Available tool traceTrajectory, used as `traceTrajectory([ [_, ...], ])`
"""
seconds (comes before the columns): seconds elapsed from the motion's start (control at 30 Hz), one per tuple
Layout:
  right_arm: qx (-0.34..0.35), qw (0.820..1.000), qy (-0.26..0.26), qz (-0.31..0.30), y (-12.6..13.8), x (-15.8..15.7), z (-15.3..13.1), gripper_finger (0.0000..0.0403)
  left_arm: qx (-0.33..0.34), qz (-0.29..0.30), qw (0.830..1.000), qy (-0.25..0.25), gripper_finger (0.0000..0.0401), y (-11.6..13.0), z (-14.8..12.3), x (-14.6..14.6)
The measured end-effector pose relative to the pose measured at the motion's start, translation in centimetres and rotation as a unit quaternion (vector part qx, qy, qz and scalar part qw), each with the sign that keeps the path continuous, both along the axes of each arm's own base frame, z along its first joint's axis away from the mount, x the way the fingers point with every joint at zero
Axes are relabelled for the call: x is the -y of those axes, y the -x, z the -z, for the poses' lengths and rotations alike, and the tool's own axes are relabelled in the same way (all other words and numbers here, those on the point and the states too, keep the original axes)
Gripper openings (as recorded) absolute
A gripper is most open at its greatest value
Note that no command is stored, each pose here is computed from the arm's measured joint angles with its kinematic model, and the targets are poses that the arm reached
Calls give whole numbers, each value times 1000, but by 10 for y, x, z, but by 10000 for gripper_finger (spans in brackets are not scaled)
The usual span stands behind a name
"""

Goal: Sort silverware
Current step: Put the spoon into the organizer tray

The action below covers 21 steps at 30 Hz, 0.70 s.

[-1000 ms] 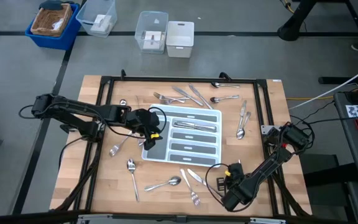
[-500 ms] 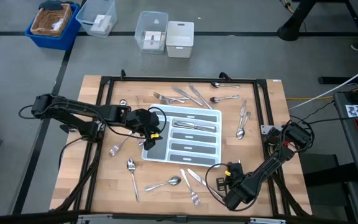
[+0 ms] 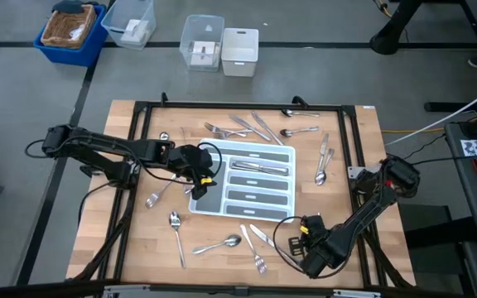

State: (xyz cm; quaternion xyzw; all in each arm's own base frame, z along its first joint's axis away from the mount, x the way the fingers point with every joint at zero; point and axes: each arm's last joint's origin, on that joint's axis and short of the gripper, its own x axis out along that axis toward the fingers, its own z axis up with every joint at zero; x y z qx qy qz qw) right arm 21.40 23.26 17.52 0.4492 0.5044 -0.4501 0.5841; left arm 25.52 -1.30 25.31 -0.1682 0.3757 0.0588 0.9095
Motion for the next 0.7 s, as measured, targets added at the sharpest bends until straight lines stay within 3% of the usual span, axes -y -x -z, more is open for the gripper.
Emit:
traceTrajectory([
  [0.17,40,999,-24,-26,-1,0,-28,7,0,10,1000,9,155,0,0,1],
  [0.43,117,987,26,-108,-10,19,-62,6,-5,75,994,84,155,1,-1,13],
  [0.57,104,972,69,-198,-25,47,-70,6,-7,93,990,103,155,3,-1,29],
  [0.7,73,939,109,-319,-48,84,-73,8,14,116,987,108,155,2,-4,46],
])
